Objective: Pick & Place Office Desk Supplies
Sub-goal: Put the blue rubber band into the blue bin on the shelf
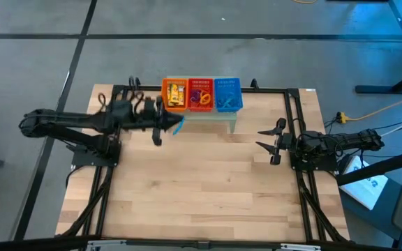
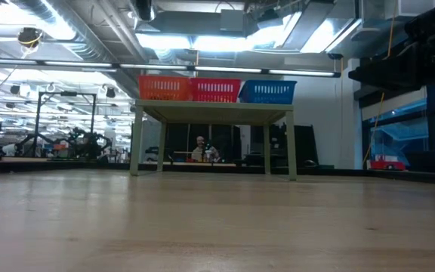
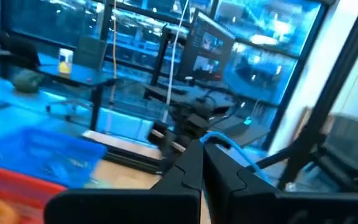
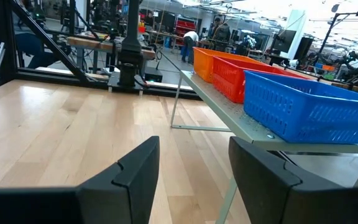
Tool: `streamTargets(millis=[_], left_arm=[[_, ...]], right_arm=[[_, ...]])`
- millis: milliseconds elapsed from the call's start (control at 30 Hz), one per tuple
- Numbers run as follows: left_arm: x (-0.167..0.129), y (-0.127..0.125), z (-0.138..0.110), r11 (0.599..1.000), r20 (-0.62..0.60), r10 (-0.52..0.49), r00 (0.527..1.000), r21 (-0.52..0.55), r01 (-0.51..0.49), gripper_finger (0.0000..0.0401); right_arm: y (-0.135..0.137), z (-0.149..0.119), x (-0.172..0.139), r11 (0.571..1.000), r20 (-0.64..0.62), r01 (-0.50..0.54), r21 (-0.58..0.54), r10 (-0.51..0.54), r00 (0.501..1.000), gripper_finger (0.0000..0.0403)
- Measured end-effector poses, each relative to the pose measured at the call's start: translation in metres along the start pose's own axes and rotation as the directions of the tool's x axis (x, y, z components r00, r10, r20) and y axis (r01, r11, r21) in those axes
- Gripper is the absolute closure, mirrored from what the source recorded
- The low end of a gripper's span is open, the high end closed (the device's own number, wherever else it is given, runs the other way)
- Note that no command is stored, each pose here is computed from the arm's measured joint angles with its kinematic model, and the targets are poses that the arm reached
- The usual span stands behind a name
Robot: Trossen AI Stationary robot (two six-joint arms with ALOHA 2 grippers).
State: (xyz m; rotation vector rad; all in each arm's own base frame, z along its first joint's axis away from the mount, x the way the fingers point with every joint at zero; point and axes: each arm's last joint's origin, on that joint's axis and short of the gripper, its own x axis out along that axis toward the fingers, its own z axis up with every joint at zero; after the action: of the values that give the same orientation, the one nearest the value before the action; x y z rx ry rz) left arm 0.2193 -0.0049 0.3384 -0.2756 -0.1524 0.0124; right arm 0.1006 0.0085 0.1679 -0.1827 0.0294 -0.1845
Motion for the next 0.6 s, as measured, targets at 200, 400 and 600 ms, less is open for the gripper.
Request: streamTargets(millis=[200, 400, 600], left_arm=[[0.017, 0.028, 0.043, 0.994, 0.005, -0.001, 1.000, 0.111, 0.001, 0.0399], [0.042, 0.065, 0.065, 0.990, -0.010, -0.027, 1.000, 0.135, 0.028, 0.0400], [0.082, 0.118, 0.057, 0.995, -0.100, -0.009, 0.995, 0.100, 0.019, 0.0400]], right_arm=[[0.000, 0.000, 0.000, 1.000, 0.000, 0.000, 0.000, 0.000, 1.000, 0.0208], [0.000, 0.000, 0.000, 1.000, -0.001, 0.000, 0.000, 0.000, 1.000, 0.0208], [0.000, 0.000, 0.000, 1.000, 0.000, 0.000, 0.001, 0.000, 1.000, 0.0208]])
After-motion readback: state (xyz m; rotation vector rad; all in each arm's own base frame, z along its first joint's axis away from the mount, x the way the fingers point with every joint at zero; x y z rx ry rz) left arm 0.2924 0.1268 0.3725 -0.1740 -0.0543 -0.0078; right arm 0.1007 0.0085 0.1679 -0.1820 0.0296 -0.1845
